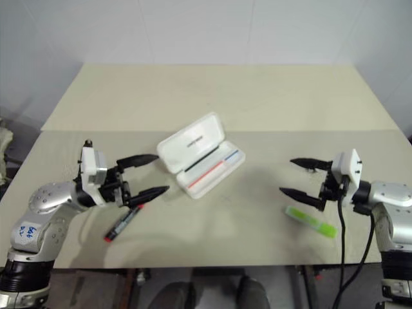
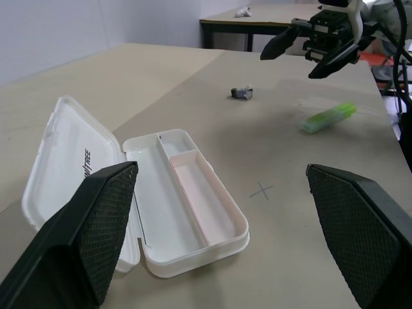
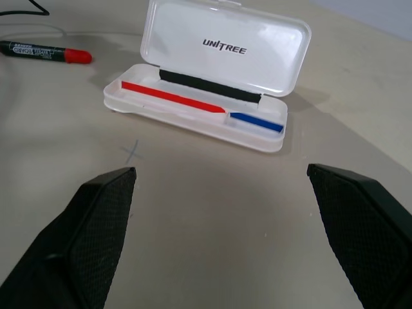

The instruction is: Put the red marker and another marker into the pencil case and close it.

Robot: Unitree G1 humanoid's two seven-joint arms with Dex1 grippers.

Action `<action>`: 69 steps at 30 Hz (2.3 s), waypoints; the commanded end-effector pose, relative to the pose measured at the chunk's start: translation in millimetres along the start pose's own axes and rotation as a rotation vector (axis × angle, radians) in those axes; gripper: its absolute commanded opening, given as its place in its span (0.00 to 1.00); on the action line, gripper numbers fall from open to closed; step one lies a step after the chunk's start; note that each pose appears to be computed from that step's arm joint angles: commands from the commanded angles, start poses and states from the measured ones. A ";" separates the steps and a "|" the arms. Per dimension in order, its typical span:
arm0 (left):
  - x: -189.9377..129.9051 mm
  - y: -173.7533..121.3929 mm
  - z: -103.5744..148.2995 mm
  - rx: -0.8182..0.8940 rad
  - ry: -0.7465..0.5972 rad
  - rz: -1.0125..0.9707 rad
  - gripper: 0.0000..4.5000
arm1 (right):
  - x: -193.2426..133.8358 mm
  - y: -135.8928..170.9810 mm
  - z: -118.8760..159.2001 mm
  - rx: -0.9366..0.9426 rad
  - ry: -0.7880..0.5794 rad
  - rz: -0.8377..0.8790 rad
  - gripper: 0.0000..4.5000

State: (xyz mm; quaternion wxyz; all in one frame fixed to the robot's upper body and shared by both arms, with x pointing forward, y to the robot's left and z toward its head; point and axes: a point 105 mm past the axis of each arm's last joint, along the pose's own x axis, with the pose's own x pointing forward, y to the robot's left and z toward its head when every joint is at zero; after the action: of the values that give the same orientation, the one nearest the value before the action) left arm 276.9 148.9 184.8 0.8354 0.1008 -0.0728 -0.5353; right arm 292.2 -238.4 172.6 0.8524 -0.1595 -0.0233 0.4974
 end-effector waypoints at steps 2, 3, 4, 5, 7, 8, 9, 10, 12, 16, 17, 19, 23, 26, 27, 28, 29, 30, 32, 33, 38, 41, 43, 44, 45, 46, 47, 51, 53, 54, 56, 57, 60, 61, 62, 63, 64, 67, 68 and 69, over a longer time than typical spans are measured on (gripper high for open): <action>-6.0 -0.3 4.0 0.039 0.010 0.007 0.99 | 5.3 -6.8 19.9 -0.068 -0.037 0.001 1.00; -5.9 -1.8 2.2 0.039 0.013 0.008 0.99 | 7.8 -5.3 19.9 -0.068 -0.040 0.008 1.00; -5.1 -3.4 1.4 0.038 0.014 0.007 0.99 | 10.1 -3.8 20.7 -0.068 -0.043 0.016 1.00; -4.2 -4.9 1.2 0.033 0.014 0.006 0.99 | 12.5 -2.8 22.3 -0.068 -0.047 0.024 1.00; 0.4 -7.5 2.0 0.024 0.009 -0.002 0.99 | 18.5 -3.4 28.7 -0.080 -0.061 0.041 1.00; 1.8 -8.3 2.2 0.019 0.007 -0.005 0.99 | 20.5 -3.8 30.9 -0.084 -0.066 0.045 1.00; 3.0 -8.8 1.9 0.017 0.007 -0.008 0.99 | 22.9 -4.1 32.8 -0.088 -0.072 0.050 1.00; 5.2 -10.1 1.0 0.020 0.011 -0.020 0.99 | 27.5 -4.4 35.1 -0.093 -0.083 0.060 1.00; 8.0 -11.1 -0.2 0.027 0.015 -0.027 0.99 | 36.7 -3.8 38.9 -0.098 -0.108 0.077 1.00; 12.5 -16.5 -6.3 0.009 0.025 -0.040 0.78 | 56.5 1.5 40.9 -0.100 -0.154 0.118 1.00; 14.2 -16.4 -9.8 0.007 0.037 -0.032 0.71 | 60.0 3.7 41.6 -0.101 -0.163 0.126 1.00; 12.2 -16.6 -14.9 0.001 0.055 -0.024 0.57 | 67.8 10.4 44.6 -0.106 -0.177 0.139 1.00; 38.3 -23.8 -23.2 -0.032 0.077 -0.076 0.57 | 69.6 14.6 54.5 -0.123 -0.184 0.191 1.00; 62.7 -24.5 -30.8 -0.044 0.102 -0.095 0.57 | 63.3 13.1 55.2 -0.123 -0.161 0.213 1.00; 69.4 -23.7 -33.4 -0.042 0.117 -0.094 0.57 | 62.8 13.6 54.9 -0.122 -0.155 0.219 1.00; 75.6 -23.9 -34.3 -0.030 0.121 -0.100 0.57 | 62.7 13.8 54.7 -0.123 -0.152 0.220 1.00; 80.9 -24.7 -34.8 -0.030 0.126 -0.108 0.57 | 63.1 13.8 54.7 -0.124 -0.151 0.219 1.00; 87.3 -24.2 -36.2 -0.026 0.147 -0.103 0.57 | 62.9 13.7 55.0 -0.127 -0.152 0.217 1.00; 95.5 -20.7 -39.4 -0.028 0.190 -0.073 0.57 | 63.1 14.3 56.5 -0.132 -0.158 0.212 1.00; 98.7 -17.9 -42.1 -0.013 0.224 -0.052 0.57 | 62.7 14.9 57.1 -0.134 -0.162 0.209 1.00; 101.3 -12.8 -47.2 -0.013 0.309 -0.014 0.57 | 62.9 20.2 59.1 -0.137 -0.172 0.208 1.00; 101.8 -12.2 -47.6 -0.023 0.349 -0.016 0.57 | 61.2 22.4 60.8 -0.136 -0.174 0.210 1.00; 102.5 -14.1 -45.4 -0.027 0.363 -0.037 0.57 | 60.7 22.7 62.4 -0.138 -0.176 0.209 1.00; 102.7 -15.3 -44.1 -0.026 0.373 -0.051 0.57 | 60.8 22.8 63.3 -0.139 -0.178 0.209 1.00; 102.7 -16.2 -43.2 -0.026 0.381 -0.060 0.57 | 60.9 23.1 64.0 -0.140 -0.179 0.209 1.00; 103.0 -17.3 -42.1 -0.031 0.389 -0.070 0.57 | 61.0 23.3 64.6 -0.140 -0.181 0.209 1.00; 103.0 -19.0 -40.8 -0.030 0.398 -0.085 0.57 | 61.4 23.9 65.3 -0.142 -0.185 0.209 1.00; 101.8 -24.1 -38.5 -0.042 0.427 -0.123 0.57 | 63.6 26.1 68.2 -0.146 -0.199 0.211 1.00; 100.4 -26.0 -39.4 -0.056 0.448 -0.131 0.57 | 65.0 27.3 69.9 -0.149 -0.206 0.210 1.00; 99.3 -27.5 -40.7 -0.068 0.464 -0.139 0.57 | 65.6 27.7 70.9 -0.151 -0.210 0.210 1.00; 97.3 -29.8 -42.6 -0.083 0.490 -0.154 0.57 | 66.4 28.2 72.4 -0.154 -0.215 0.209 1.00; 96.6 -31.0 -43.5 -0.088 0.500 -0.161 0.57 | 66.9 28.2 73.2 -0.155 -0.218 0.208 1.00; 92.9 -34.9 -49.3 -0.117 0.543 -0.175 0.57 | 68.2 27.7 76.1 -0.162 -0.225 0.206 1.00; 91.0 -35.7 -52.5 -0.129 0.563 -0.176 0.57 | 68.6 27.5 77.3 -0.165 -0.228 0.206 1.00; 89.8 -36.2 -54.6 -0.137 0.575 -0.176 0.57 | 68.9 27.4 78.1 -0.166 -0.230 0.206 1.00; 87.9 -36.5 -57.6 -0.141 0.594 -0.176 0.57 | 69.2 27.4 79.0 -0.170 -0.232 0.205 1.00; 85.8 -36.8 -60.8 -0.154 0.614 -0.175 0.57 | 69.7 27.2 80.3 -0.173 -0.236 0.205 1.00; 79.9 -36.0 -70.5 -0.172 0.672 -0.167 0.49 | 71.3 26.9 83.9 -0.183 -0.246 0.204 1.00; 79.0 -35.3 -72.6 -0.173 0.683 -0.162 0.45 | 71.7 27.0 84.9 -0.185 -0.248 0.204 1.00; 78.6 -34.8 -73.7 -0.174 0.688 -0.158 0.38 | 72.0 27.1 85.4 -0.186 -0.249 0.204 1.00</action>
State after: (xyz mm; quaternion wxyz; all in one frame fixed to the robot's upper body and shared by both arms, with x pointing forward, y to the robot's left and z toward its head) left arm 300.9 67.8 117.4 0.7830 0.2054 0.2392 -0.5362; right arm 293.2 -146.8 222.0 0.7771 -0.1692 -0.1282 0.5925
